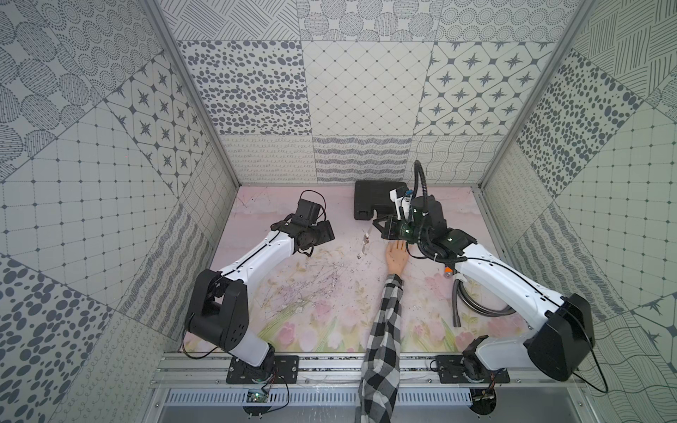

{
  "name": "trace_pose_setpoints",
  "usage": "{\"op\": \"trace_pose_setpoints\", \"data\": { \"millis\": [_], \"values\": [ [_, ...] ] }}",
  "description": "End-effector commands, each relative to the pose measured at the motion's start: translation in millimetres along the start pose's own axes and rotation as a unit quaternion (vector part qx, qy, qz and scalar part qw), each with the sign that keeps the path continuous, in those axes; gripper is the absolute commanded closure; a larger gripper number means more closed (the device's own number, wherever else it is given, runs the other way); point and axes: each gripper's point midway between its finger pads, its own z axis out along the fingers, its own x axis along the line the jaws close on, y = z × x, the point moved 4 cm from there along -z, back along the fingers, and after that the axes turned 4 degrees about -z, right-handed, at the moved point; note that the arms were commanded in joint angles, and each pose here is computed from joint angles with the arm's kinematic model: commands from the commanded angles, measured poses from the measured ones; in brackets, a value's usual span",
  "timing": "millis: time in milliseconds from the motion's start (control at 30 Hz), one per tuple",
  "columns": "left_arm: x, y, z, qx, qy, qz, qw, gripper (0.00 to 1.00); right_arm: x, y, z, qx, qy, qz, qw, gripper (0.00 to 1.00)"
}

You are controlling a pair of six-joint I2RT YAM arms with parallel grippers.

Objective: Take off the watch
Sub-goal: Place the watch at the center of the board.

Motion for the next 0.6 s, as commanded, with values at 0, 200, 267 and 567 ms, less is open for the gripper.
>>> {"op": "trace_pose_setpoints", "data": {
  "millis": [0, 200, 267, 567],
  "values": [
    [27.2, 26.1, -20.6, -0.021, 0.036, -0.002, 0.999, 0.22, 28.5, -0.3, 40.6, 0.013, 0.054, 0.006, 0.998, 1.0],
    [41.4, 42.0, -32.4, -0.03, 0.042, -0.014, 0.999, 0.22, 85.4, 3.7, 104.7, 0.031, 0.162, 0.027, 0.986, 1.0],
    [43.5, 41.7, -33.4, -0.028, 0.045, -0.014, 0.998, 0.22, 83.1, 4.3, 120.8, 0.028, 0.176, 0.05, 0.983, 1.0],
    [48.0, 35.0, -33.4, -0.024, 0.045, -0.018, 0.999, 0.22, -3.5, -19.7, 166.7, 0.012, 0.122, 0.122, 0.985, 1.0]
  ]
}}
